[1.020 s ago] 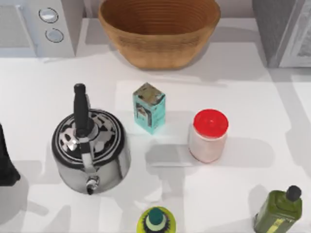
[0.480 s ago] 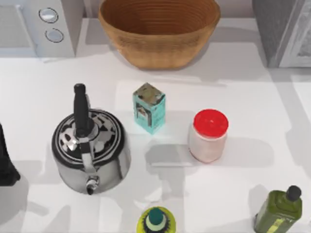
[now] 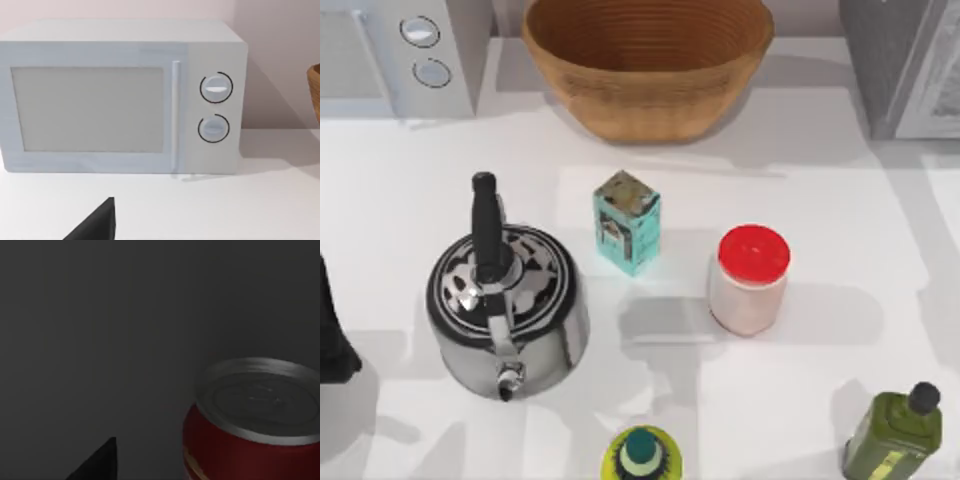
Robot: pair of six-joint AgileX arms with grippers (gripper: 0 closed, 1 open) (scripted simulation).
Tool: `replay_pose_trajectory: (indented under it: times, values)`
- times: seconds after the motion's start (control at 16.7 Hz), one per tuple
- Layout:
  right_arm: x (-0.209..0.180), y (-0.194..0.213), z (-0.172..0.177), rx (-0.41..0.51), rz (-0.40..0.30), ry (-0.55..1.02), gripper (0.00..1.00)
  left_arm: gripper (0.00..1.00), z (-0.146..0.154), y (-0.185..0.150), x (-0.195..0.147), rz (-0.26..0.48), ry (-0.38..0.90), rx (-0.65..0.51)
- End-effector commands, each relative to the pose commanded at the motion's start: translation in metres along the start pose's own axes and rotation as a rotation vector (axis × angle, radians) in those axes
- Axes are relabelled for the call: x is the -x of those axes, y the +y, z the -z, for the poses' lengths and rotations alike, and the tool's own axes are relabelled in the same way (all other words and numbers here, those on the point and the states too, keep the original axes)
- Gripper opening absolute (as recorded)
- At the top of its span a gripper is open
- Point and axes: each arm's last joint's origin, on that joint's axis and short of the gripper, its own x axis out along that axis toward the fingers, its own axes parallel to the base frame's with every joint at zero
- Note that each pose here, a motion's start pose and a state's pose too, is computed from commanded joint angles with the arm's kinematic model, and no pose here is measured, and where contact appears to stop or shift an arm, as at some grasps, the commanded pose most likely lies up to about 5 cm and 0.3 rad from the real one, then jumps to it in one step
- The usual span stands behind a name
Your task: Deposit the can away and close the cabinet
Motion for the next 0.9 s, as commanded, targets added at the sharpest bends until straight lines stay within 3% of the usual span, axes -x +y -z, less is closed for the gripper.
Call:
replay_pose_trajectory:
  times: [0.24, 0.42, 0.72, 0.9]
  values:
    - [0.054, -0.01, 0.004, -0.026, 0.004, 0.037, 1.0, 1.0, 0.0, 0.0, 0.0, 0.0, 0.0, 0.0]
    - [0.1, -0.02, 0.035, -0.043, 0.012, 0.094, 1.0, 1.0, 0.0, 0.0, 0.0, 0.0, 0.0, 0.0]
    - [0.178, -0.036, 0.156, -0.058, 0.02, 0.213, 1.0, 1.0, 0.0, 0.0, 0.0, 0.0, 0.0, 0.0]
    - [0.222, -0.042, 0.237, -0.053, 0.012, 0.2, 1.0, 1.0, 0.0, 0.0, 0.0, 0.0, 0.0, 0.0]
